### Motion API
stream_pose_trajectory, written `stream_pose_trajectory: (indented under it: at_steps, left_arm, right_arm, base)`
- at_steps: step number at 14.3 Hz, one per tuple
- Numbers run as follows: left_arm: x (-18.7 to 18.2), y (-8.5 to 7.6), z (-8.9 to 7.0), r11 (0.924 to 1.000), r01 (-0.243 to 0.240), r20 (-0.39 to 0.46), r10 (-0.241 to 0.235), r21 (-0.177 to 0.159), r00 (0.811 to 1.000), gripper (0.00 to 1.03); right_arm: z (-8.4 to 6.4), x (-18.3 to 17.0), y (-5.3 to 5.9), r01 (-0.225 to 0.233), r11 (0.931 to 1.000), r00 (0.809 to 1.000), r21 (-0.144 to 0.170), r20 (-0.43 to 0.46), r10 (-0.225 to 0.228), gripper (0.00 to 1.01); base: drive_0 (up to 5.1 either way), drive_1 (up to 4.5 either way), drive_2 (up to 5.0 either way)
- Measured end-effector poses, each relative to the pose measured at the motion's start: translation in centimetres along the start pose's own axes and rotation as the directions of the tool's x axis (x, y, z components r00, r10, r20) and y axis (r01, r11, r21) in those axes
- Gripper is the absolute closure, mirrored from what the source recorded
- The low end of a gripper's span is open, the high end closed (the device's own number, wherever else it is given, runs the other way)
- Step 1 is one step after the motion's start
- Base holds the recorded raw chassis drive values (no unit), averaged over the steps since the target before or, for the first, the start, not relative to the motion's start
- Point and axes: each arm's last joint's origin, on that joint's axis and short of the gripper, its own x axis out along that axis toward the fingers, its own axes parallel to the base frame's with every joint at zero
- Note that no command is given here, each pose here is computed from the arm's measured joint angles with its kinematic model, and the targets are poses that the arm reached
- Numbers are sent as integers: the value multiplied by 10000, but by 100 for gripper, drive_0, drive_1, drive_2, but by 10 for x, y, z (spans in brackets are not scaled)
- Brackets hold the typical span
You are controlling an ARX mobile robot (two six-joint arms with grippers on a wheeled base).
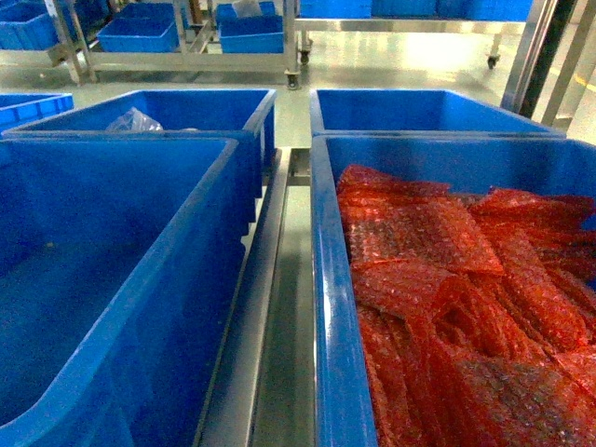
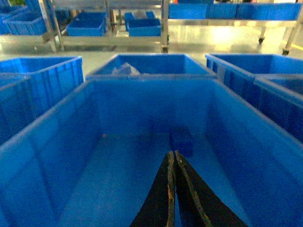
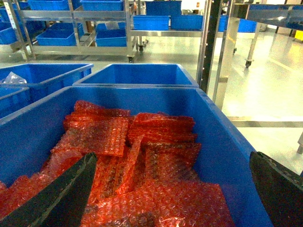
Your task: Pick blue part to blue bin on bottom shelf
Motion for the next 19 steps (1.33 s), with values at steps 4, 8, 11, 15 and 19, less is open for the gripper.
stream_pose_trajectory:
  at_steps: [4, 8, 11, 15, 19]
  left_arm:
    - [-6, 0, 1, 10000, 4, 256, -4, 27, 9997, 101]
    - [-6, 0, 0, 10000, 7, 244, -8, 23, 9997, 97]
    - [-6, 0, 1, 10000, 8, 248, -8, 23, 9997, 53]
    - [-6, 0, 1, 10000, 7, 248, -8, 38, 9997, 3]
    - [-6, 0, 1, 10000, 7, 248, -8, 34, 9997, 5]
  right_arm:
    - [0, 0, 0, 0, 10000, 10000, 0, -4, 0, 3]
    - [0, 0, 0, 0, 10000, 10000, 0, 0, 0, 3]
    - [0, 0, 0, 0, 10000, 10000, 0, 0, 0, 3]
    - [0, 0, 0, 0, 10000, 10000, 0, 0, 0, 3]
    - [0, 0, 0, 0, 10000, 10000, 0, 0, 0, 3]
  base:
    - [0, 0, 0]
    - [0, 0, 0]
    - [0, 0, 0]
    - [0, 0, 0]
    - [0, 0, 0]
